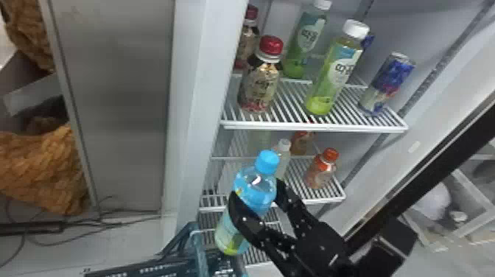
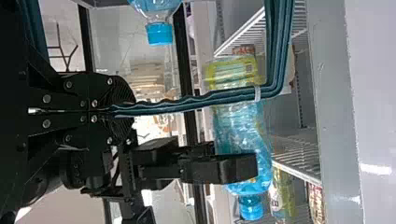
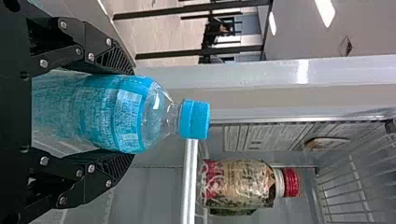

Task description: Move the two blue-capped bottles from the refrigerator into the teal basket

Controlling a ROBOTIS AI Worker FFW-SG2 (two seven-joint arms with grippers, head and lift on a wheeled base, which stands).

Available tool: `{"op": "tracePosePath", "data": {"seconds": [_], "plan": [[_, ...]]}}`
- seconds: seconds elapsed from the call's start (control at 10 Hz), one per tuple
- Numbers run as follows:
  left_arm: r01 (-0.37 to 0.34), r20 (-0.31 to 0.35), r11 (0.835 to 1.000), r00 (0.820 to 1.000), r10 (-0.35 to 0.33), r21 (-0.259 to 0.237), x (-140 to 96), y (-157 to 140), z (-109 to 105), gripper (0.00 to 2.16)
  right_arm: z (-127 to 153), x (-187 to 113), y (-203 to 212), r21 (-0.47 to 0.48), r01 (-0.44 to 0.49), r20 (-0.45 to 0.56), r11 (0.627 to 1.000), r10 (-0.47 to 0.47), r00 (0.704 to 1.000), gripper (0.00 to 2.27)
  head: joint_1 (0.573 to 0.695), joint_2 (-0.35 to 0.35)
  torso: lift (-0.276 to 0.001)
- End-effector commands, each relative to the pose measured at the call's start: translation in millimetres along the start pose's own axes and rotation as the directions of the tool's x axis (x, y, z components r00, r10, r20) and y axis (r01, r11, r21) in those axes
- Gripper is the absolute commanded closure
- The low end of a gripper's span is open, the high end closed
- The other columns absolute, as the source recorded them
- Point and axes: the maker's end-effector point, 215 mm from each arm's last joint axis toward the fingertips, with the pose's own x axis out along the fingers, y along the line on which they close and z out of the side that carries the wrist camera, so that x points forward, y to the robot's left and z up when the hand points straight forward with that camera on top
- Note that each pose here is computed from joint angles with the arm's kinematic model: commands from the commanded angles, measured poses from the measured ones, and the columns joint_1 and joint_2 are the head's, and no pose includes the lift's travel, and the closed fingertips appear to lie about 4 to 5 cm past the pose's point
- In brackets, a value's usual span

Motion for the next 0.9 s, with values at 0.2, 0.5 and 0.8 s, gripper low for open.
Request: {"op": "tracePosePath", "data": {"seconds": [0.2, 0.5, 0.8], "plan": [[-0.001, -0.001, 1.000, 1.000, 0.001, 0.000, 0, 0, 0, 1.16, -9, -6, 16, 0.075, -0.046, -0.051, 0.996, 0.049, 0.997, 0.59, 0.695, -0.350, -0.163], [-0.003, -0.007, 1.000, 1.000, 0.003, 0.000, -1, 1, -2, 1.16, -32, -6, 24, 0.160, -0.074, -0.096, 0.984, 0.090, 0.991, 0.59, 0.695, -0.350, -0.163], [-0.005, -0.004, 1.000, 1.000, 0.005, -0.005, -2, 2, -2, 1.16, -67, -8, 29, 0.240, -0.076, -0.174, 0.968, 0.120, 0.977, 0.59, 0.695, -0.350, -0.163]]}}
